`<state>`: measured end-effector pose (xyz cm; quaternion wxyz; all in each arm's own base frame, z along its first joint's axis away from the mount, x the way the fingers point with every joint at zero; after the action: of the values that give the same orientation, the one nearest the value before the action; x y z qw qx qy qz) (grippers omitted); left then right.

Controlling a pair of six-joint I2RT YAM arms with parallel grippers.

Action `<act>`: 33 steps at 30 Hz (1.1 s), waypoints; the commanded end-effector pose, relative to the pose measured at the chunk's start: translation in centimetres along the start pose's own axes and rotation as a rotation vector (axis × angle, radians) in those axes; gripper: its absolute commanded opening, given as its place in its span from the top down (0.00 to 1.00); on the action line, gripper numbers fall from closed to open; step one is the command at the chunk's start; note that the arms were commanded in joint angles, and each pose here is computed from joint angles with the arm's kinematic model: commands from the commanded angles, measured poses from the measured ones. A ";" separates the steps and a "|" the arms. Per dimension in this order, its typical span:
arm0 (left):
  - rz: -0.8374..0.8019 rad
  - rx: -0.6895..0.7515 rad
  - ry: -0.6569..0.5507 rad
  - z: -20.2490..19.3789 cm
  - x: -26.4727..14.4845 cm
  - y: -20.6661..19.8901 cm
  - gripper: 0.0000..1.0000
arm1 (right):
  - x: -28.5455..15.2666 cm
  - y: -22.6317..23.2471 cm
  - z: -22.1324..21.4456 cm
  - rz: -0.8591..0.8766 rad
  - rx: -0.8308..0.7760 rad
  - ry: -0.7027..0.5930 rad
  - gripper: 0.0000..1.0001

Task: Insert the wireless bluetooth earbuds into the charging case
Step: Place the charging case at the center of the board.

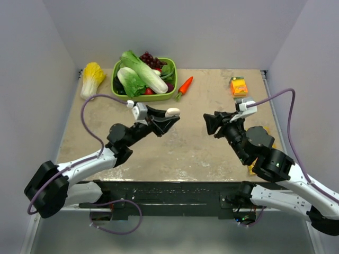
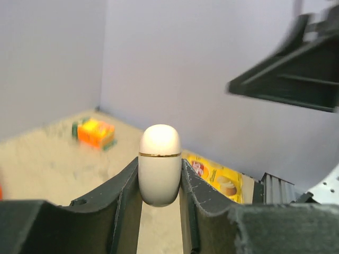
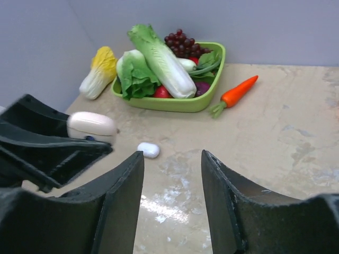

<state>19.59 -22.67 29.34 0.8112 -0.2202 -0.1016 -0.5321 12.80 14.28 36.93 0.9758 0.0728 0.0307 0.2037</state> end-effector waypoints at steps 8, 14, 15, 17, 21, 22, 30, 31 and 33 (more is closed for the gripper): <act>0.614 -0.367 0.292 -11.3 2.4 8.1 1.00 | 2.6 0.4 -7.5 -0.069 -0.055 0.144 0.44; 0.666 -0.408 0.396 -15.1 4.0 10.3 1.00 | 2.5 0.3 -9.2 -0.045 -0.040 0.170 0.41; 0.669 -0.407 0.402 -15.3 4.4 10.6 1.00 | 2.5 0.4 -9.2 -0.047 -0.036 0.175 0.41; 0.696 -0.415 0.445 -17.0 4.2 11.3 1.00 | 2.5 0.4 -9.4 -0.046 -0.040 0.184 0.41; 0.737 -0.426 0.504 -19.2 4.1 12.5 1.00 | 2.2 0.3 -9.3 -0.035 -0.030 0.186 0.40; 0.746 -0.430 0.517 -19.7 4.0 12.7 1.00 | 2.1 0.3 -9.2 -0.033 -0.026 0.186 0.40; 0.801 -0.447 0.589 -21.8 2.9 13.6 0.92 | 1.9 0.0 -8.7 -0.052 -0.039 0.183 0.38; 0.804 -0.445 0.597 -21.9 2.9 13.6 0.83 | 1.8 0.0 -8.7 -0.054 -0.039 0.182 0.38; 0.815 -0.442 0.615 -22.0 2.7 13.8 0.73 | 1.8 0.0 -8.7 -0.051 -0.041 0.184 0.37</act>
<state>30.94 -30.46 7.64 0.8769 -0.2456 0.3389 -0.2363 13.73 16.43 27.10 0.9720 0.0147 0.1315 0.1940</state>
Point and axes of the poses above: each gripper's point midway between its finger pads, its own x axis out along the fingers, its own y axis along the line the jaws close on, z = x × y, the point moved 10 cm from there along -x, back along the fingers, and after that the axes turned 6 degrees about -x, right-handed, at the moved point
